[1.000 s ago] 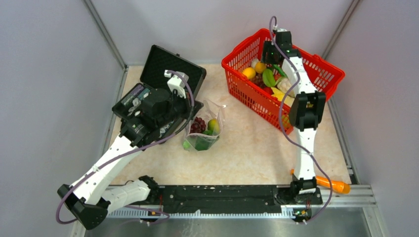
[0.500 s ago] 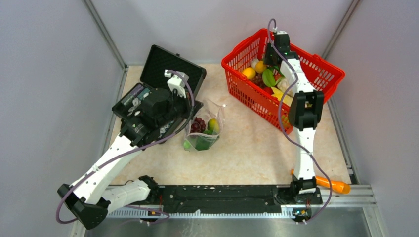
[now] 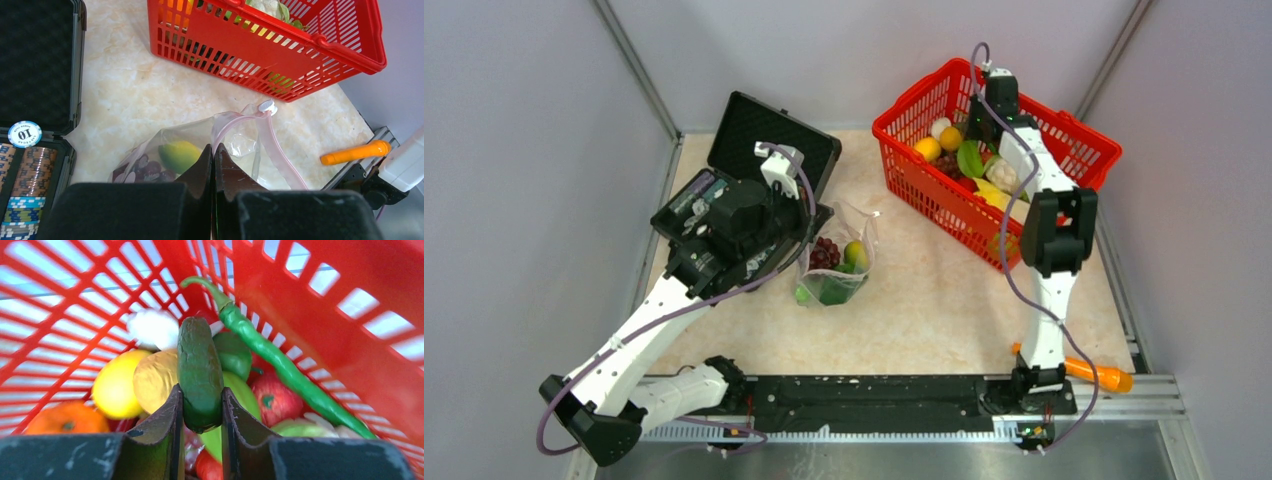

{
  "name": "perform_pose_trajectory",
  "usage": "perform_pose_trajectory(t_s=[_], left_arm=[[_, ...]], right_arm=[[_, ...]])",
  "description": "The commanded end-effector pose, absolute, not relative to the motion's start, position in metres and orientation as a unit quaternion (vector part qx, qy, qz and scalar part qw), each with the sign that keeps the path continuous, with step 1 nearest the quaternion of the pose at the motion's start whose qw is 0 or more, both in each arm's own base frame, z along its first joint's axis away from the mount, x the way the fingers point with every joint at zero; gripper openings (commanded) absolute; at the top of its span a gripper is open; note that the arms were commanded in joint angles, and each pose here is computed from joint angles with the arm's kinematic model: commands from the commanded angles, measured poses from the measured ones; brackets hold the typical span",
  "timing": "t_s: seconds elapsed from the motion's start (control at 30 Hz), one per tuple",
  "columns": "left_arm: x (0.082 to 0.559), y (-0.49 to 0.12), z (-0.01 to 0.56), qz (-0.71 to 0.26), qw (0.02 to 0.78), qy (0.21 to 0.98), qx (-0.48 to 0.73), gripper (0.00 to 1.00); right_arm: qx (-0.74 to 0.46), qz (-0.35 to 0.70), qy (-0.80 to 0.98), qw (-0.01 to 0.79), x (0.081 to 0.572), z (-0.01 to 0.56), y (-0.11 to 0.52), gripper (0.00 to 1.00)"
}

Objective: Place the food in the zip-top bag and seal the zipper
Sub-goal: Pick up the fake vegetable from the bin.

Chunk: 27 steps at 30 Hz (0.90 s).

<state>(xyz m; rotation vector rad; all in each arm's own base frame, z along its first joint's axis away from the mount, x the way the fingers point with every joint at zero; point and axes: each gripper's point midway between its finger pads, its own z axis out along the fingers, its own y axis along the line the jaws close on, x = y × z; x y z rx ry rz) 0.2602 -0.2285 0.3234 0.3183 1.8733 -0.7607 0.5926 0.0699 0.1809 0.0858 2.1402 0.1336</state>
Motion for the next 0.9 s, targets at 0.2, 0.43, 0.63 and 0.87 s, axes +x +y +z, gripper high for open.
perform_pose_trajectory(t_s=[0.2,0.43,0.63,0.87], left_arm=[[0.260,-0.237,0.336,-0.341,0.525,0.767,0.136,0.00],[0.260,-0.236,0.331,-0.341,0.523,0.770,0.132,0.00],[0.262,-0.239,0.331,-0.343,0.521,0.770,0.134,0.00],[0.264,-0.240,0.331,-0.341,0.523,0.770,0.131,0.00]], right_arm=[[0.024,0.129,0.780,0.612,0.507,0.322,0.077,0.00],[0.013,0.170,0.741,0.649,0.449,0.354,0.082,0.00],[-0.053,0.219,0.683,0.695,0.393,0.396,0.100,0.00],[-0.220,0.323,0.613,0.686,0.307,0.436,0.152,0.00]])
